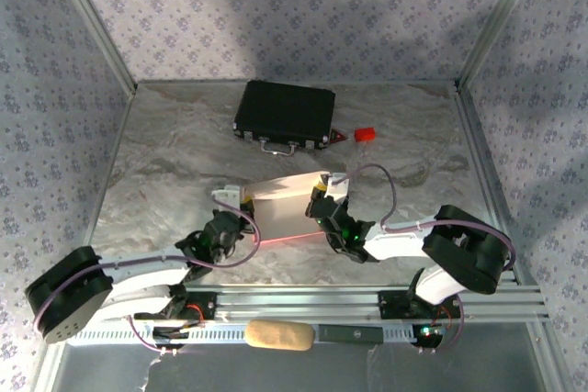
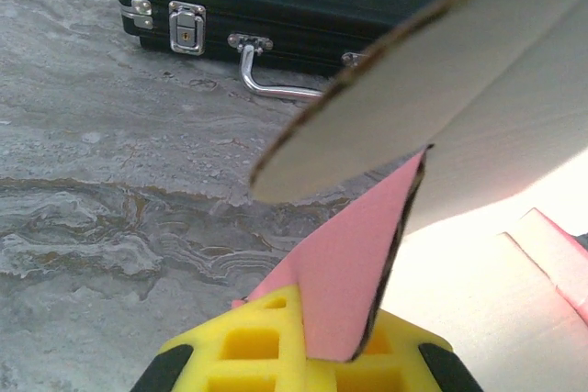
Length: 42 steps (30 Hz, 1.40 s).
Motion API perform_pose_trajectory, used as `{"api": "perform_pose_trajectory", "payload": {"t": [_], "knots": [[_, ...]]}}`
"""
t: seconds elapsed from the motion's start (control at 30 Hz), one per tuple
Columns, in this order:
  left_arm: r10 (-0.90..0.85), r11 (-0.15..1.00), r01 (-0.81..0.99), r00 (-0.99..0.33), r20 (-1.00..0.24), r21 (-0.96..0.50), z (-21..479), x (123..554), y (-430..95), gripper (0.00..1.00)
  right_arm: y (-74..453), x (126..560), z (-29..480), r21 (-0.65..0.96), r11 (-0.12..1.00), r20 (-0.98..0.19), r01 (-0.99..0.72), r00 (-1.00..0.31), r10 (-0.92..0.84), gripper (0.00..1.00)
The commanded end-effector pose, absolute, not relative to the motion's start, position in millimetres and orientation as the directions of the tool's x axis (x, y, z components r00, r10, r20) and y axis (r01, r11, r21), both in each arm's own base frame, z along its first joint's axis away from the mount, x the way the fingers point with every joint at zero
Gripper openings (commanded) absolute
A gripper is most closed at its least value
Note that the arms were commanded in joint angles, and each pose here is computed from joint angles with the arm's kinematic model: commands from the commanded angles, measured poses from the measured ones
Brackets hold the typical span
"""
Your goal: Fold the paper box
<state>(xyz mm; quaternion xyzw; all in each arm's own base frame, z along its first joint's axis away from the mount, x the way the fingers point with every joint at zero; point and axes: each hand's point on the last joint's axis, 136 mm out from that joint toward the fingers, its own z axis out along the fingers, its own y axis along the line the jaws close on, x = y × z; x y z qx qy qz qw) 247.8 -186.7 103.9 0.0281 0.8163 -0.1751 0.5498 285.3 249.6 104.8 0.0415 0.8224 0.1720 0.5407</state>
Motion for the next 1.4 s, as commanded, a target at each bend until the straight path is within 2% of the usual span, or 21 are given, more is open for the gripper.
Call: {"api": "perform_pose_trajectory", "payload": {"t": [0.0, 0.3, 0.63, 0.93, 1.0, 1.1, 1.27, 1.37], "knots": [[-0.168, 0.9, 0.296, -0.445, -0.88, -0.321, 100, 236, -211, 0.0, 256, 261, 62, 0.283, 0.946, -0.818, -0.158, -0.555, 0.152, 0.0], [-0.282, 0.908, 0.163, -0.446, -0.849, -0.387, 107, 244, -209, 0.0, 261, 260, 75, 0.305, 0.945, -0.804, -0.119, -0.564, 0.188, 0.0], [-0.176, 0.93, 0.214, -0.454, -0.874, -0.299, 84, 230, -215, 0.0, 249, 241, 53, 0.25, 0.963, -0.826, -0.101, -0.541, 0.157, 0.0], [-0.154, 0.956, 0.154, -0.46, -0.875, -0.249, 59, 220, -207, 0.0, 237, 233, 49, 0.209, 0.975, -0.817, -0.08, -0.562, 0.129, 0.0], [-0.149, 0.958, 0.156, -0.45, -0.88, -0.242, 63, 220, -208, 0.0, 236, 232, 53, 0.213, 0.974, -0.816, -0.079, -0.563, 0.133, 0.04], [-0.141, 0.965, 0.142, -0.435, -0.889, -0.222, 76, 223, -206, 0.0, 232, 230, 67, 0.234, 0.971, -0.803, -0.055, -0.574, 0.161, 0.15], [-0.128, 0.972, 0.126, -0.419, -0.899, -0.197, 86, 226, -204, 0.0, 235, 213, 108, 0.291, 0.949, -0.807, -0.121, -0.565, 0.175, 0.42], [-0.114, 0.974, 0.134, -0.414, -0.903, -0.184, 88, 227, -205, 0.0, 221, 204, 126, 0.307, 0.94, -0.808, -0.146, -0.562, 0.176, 0.47]]}}
